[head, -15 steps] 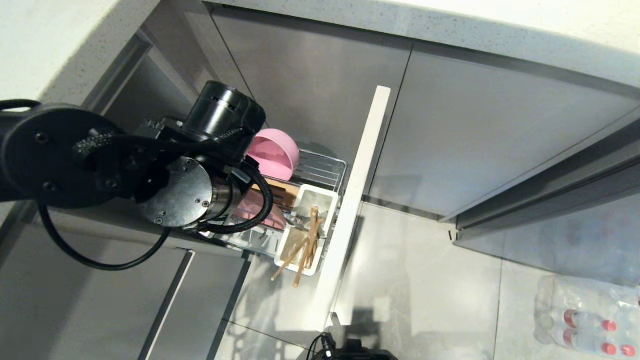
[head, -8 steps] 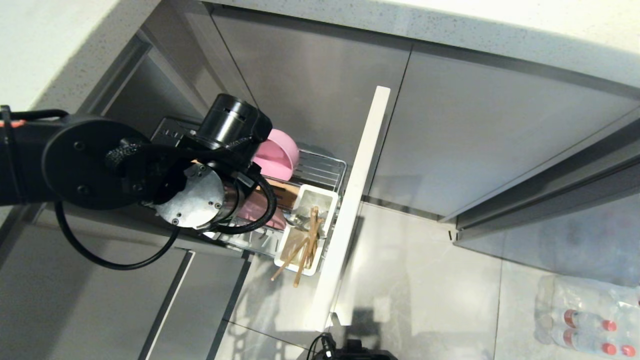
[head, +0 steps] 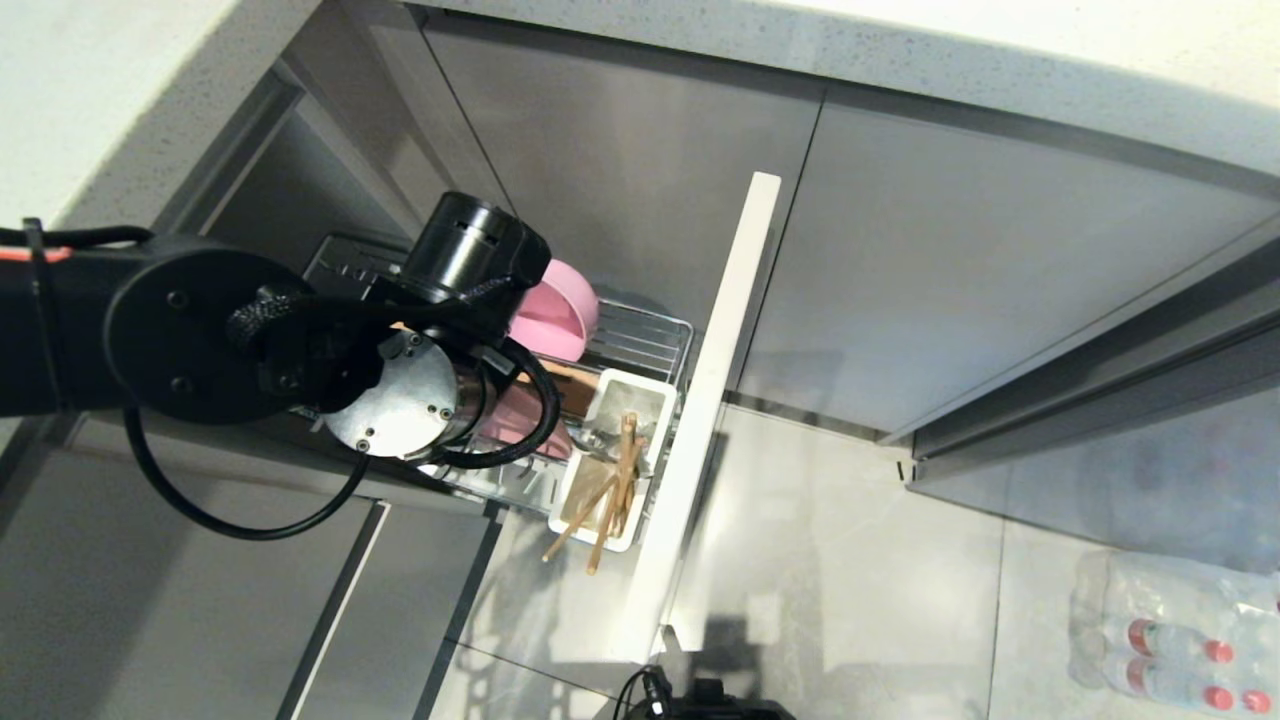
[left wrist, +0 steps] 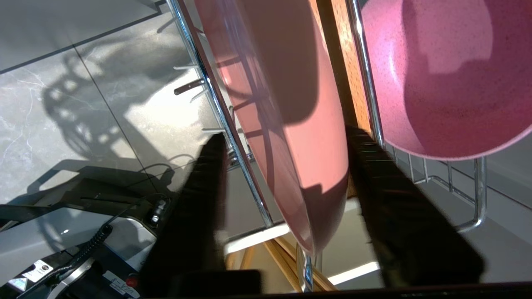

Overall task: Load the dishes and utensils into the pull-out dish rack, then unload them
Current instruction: Take the plate out of the cupboard

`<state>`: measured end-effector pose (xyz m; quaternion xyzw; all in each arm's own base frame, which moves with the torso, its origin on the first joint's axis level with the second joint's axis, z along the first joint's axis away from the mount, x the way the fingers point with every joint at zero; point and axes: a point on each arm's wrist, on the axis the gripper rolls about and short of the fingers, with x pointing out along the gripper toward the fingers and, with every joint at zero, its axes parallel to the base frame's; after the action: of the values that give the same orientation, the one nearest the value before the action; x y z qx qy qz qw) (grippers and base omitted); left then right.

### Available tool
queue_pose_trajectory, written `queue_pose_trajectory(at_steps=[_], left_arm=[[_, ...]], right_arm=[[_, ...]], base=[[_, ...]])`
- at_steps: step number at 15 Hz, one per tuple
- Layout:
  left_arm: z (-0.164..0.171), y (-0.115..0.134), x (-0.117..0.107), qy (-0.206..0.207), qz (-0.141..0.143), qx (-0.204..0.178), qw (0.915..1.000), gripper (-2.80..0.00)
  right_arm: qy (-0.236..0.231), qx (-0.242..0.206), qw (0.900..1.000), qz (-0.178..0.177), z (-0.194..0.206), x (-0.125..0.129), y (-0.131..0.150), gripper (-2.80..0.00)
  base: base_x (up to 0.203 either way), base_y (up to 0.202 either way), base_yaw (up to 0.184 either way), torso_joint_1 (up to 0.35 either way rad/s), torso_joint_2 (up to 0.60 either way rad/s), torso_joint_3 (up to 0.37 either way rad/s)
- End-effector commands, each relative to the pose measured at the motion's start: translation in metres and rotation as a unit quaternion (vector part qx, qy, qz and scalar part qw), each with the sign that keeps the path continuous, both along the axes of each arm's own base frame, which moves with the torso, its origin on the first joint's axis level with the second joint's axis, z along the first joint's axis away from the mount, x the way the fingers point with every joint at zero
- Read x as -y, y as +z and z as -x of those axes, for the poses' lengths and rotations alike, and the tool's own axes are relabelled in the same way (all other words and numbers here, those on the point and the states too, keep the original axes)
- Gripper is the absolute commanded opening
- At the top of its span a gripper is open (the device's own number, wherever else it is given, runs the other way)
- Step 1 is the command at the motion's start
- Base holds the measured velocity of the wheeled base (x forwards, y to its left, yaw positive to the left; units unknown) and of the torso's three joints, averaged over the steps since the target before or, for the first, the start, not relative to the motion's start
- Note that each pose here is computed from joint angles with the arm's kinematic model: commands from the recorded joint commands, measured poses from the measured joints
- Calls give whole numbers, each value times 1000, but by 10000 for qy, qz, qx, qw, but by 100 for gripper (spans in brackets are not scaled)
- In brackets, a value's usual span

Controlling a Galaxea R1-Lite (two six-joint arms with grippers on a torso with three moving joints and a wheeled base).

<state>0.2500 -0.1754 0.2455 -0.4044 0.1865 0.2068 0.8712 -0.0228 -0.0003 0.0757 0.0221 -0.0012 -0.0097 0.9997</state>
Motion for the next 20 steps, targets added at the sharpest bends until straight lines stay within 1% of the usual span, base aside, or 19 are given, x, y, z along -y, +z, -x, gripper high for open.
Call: queue_pose_trajectory(at_steps=[1,7,9,12,14,17,20], left_arm=[[1,0,0,30,13,10,10000,-280],[3,-2,3,-40,-7,-15,10000,-280],[6,2,6,-95,44,48,9999,-280],[20,23,13,-326,290,351,9984,-280],[33,38,14,-477,456,548,9963,-280],[51,56,11,-584,579,826,9932,-280],[74,80,4,-798,756,1136,9874,-280]], right_arm=[[5,-8,10000,-2,0,0,0,-280],[-2,3,10000,-2,0,0,0,-280],[4,-2,10000,-1,0,0,0,-280],[5,6,10000,-1,0,0,0,-280],[5,-2,10000,-1,0,0,0,-280],[3,2,10000,-1,0,0,0,-280],[-1,4,10000,-1,0,0,0,-280]], base=[[0,0,0,0,0,0],[0,0,0,0,0,0],[0,0,0,0,0,0],[0,0,0,0,0,0],[0,0,0,0,0,0],[0,0,0,0,0,0],[0,0,0,0,0,0]])
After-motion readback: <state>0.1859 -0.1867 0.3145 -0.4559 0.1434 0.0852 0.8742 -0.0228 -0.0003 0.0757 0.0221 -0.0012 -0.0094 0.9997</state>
